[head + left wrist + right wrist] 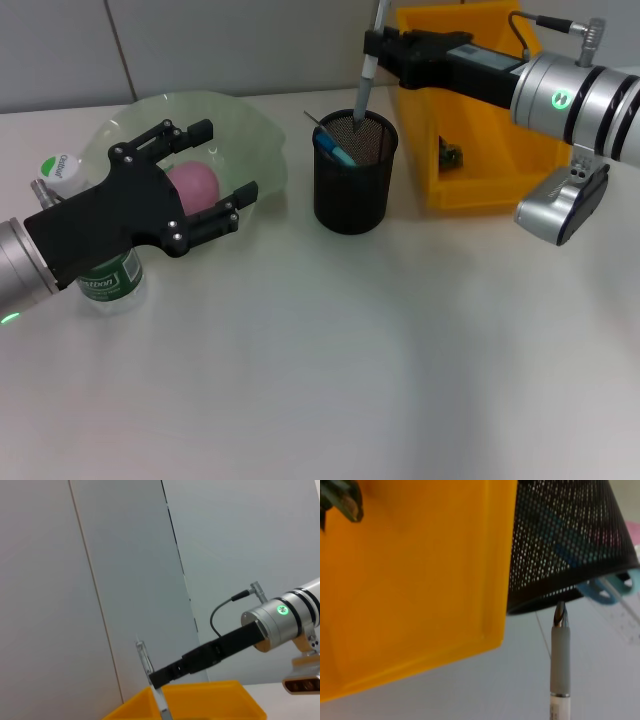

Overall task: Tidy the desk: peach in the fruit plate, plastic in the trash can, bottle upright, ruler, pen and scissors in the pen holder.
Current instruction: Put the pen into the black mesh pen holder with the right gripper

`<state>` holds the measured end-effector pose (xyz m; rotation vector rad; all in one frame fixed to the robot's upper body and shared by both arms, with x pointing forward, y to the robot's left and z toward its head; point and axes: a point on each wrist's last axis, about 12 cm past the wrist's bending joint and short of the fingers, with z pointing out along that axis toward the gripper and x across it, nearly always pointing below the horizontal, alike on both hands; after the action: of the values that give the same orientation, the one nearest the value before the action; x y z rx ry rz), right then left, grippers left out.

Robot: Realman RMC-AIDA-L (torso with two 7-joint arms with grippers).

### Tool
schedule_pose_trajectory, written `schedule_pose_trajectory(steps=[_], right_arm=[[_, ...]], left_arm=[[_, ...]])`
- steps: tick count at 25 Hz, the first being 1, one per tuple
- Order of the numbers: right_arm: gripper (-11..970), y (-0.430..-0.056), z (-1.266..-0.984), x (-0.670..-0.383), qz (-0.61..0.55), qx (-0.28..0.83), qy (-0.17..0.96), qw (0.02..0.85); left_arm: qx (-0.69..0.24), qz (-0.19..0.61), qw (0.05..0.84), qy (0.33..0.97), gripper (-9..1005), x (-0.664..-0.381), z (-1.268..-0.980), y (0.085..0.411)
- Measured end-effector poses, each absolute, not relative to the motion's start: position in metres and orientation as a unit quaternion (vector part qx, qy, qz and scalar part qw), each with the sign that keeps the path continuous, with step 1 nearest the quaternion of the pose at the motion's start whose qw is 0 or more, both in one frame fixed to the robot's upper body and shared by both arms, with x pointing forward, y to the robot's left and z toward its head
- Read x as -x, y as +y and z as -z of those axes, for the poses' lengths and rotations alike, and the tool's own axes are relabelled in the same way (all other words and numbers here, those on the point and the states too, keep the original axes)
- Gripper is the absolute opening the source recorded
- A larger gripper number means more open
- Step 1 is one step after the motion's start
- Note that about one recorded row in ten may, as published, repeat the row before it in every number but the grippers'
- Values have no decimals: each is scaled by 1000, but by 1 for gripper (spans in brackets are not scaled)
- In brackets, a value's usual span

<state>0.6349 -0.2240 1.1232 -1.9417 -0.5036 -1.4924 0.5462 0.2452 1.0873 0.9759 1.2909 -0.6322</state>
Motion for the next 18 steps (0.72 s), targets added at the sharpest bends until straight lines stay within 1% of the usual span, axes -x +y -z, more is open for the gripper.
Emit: schedule_pose_trajectory(steps=[6, 13, 18], right_arm=[[155, -222, -1120, -633, 561, 744, -210, 298], [154, -223, -1118, -632, 558, 746, -210, 296], [198, -225, -1116, -633, 559, 751, -197, 290]], left_arm=[[-431, 276, 647, 565, 786, -547, -1088, 245], [-428, 270, 659, 556, 786, -548, -1090, 244], [-429, 268, 662, 553, 786, -548, -1089, 243]])
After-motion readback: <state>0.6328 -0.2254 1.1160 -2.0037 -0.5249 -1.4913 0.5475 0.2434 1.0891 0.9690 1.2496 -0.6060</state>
